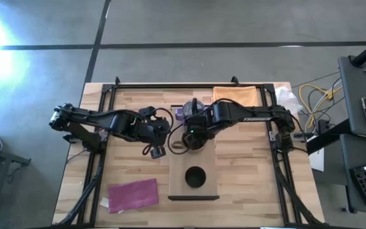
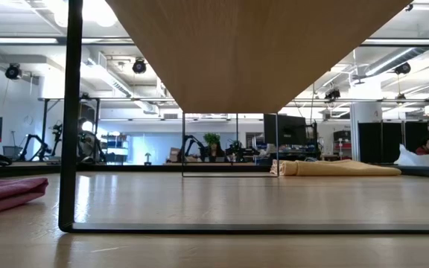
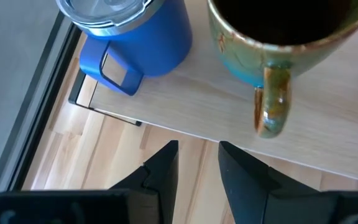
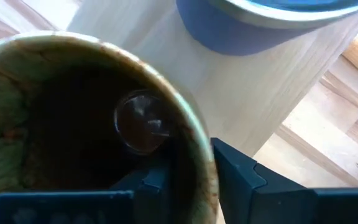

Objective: Stack small to large cups/mugs on shelf
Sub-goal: Put the green mug on the shelf

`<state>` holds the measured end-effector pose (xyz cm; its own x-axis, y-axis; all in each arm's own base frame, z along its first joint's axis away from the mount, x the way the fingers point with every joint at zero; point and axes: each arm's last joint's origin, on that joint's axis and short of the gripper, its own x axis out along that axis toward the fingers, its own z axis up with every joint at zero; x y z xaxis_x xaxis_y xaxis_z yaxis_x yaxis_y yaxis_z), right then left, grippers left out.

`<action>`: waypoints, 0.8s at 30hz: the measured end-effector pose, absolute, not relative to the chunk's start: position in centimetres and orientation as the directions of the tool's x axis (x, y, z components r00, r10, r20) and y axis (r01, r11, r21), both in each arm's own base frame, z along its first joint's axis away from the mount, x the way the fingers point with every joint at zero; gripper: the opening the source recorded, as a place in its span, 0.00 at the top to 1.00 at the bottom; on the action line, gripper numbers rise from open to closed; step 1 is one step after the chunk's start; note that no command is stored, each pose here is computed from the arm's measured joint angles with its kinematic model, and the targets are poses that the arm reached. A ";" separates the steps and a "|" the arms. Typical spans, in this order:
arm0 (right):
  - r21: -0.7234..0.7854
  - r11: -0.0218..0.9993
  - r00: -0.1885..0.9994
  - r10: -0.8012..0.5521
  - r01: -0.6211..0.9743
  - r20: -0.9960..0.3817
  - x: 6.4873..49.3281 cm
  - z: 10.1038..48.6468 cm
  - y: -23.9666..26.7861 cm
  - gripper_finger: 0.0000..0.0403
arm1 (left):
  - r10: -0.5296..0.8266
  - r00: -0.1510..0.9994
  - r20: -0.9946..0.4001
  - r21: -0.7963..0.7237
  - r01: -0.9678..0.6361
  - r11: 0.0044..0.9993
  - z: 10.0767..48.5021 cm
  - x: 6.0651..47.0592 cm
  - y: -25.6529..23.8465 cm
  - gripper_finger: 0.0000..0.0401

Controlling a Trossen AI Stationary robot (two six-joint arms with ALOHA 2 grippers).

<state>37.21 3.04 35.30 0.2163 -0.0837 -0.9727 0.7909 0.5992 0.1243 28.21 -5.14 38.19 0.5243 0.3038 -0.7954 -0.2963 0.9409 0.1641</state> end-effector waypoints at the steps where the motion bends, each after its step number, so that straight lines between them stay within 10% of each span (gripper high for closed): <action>1: 0.131 0.599 0.224 -0.083 0.790 -0.971 37.2 35.4 3.0 0.78 | 0.304 0.524 -0.795 0.164 -0.296 0.941 38.2 28.2 -5.1 0.75; 24: 0.164 0.621 0.232 -0.030 0.766 -0.972 37.3 35.4 3.8 0.77 | 0.304 0.526 -0.795 0.163 -0.298 0.941 38.2 28.2 -5.1 0.75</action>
